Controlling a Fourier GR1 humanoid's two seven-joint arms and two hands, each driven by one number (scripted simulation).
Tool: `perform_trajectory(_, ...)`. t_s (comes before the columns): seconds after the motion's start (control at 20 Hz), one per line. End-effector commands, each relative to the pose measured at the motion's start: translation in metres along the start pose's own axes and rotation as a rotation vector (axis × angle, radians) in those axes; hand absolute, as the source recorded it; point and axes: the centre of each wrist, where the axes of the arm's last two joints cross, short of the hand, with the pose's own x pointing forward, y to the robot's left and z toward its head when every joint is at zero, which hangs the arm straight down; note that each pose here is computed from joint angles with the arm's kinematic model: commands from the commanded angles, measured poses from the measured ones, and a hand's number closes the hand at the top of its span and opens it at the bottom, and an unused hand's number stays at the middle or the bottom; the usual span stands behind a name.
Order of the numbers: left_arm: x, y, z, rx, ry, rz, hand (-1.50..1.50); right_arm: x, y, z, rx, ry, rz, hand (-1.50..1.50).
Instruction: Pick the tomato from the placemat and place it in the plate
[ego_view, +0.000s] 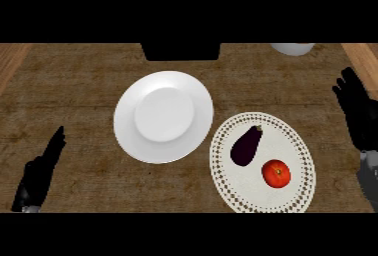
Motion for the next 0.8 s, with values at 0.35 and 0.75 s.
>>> perform_trajectory(0.35,0.042,-0.028,-0.020,-0.118,-0.177,0.176,0.00,0.012,0.069,0.006,0.025,-0.236,0.455,1.50)
perform_trajectory(0.75,0.034,-0.022,-0.019,-0.128,-0.201,0.212,0.00,-0.052,0.167,0.125,-0.102,-0.329,0.161,-1.50)
